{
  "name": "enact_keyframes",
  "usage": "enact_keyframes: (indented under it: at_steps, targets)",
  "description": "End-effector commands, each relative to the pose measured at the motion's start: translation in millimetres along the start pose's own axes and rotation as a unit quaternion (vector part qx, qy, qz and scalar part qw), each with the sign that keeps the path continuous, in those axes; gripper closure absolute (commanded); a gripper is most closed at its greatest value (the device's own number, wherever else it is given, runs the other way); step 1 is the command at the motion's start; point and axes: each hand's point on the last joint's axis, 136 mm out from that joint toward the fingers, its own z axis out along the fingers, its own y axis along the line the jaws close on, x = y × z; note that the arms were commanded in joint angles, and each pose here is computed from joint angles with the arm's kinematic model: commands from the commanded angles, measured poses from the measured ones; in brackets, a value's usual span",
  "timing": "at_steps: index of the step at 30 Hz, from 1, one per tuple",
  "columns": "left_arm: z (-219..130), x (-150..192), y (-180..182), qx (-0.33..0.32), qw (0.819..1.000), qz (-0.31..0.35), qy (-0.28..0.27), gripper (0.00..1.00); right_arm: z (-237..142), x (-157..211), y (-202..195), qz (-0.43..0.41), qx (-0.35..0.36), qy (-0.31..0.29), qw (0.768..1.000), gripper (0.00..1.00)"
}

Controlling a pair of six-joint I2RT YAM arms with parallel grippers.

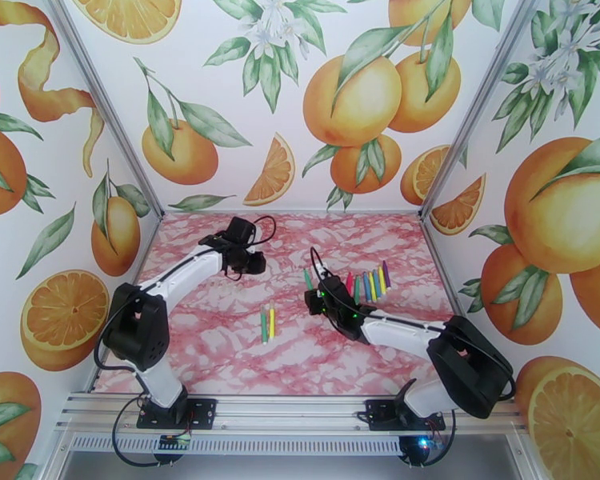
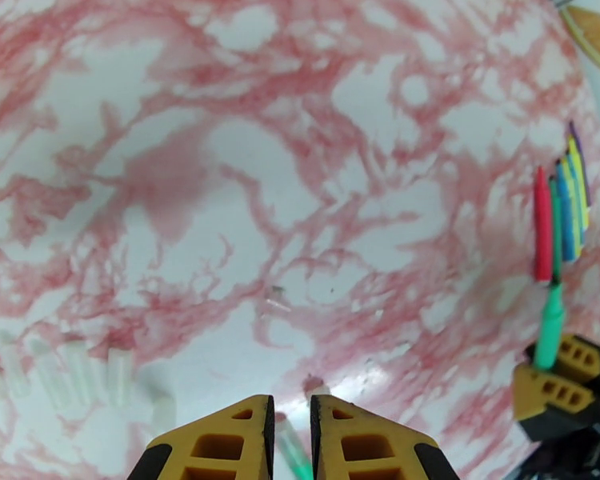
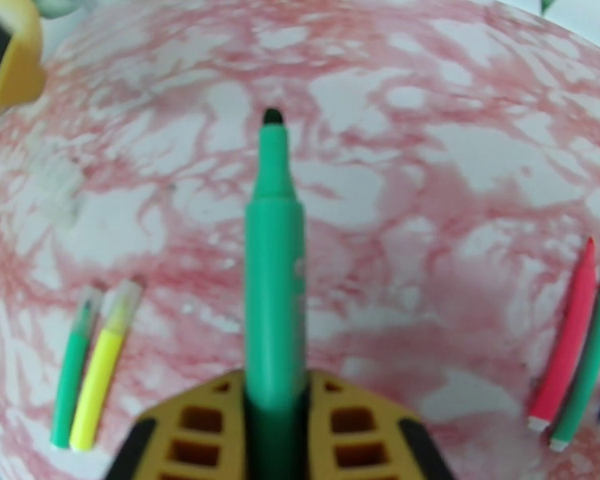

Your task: Open the pen caps

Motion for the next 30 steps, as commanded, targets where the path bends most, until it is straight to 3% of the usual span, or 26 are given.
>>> enact_keyframes:
  at_steps: [1, 16, 30]
  targets:
    - [1.0, -0.5, 6.8, -0.029, 0.999, 0.012, 0.012, 1.0, -0.5, -5.3, -21.1, 0.027, 0.043, 0.003, 0.999, 1.0]
    - [31.8, 18.1, 15.2, -0.078, 0.995, 0.026, 0.055, 1.0, 11.6, 10.6, -85.1, 0.072, 0.155, 0.05, 0.984, 1.0]
    - [48.9, 33.0, 24.3, -0.107, 0.99, 0.032, 0.084, 0.98, 25.3, 19.3, -102.3, 0.09, 0.189, 0.074, 0.975, 0.96]
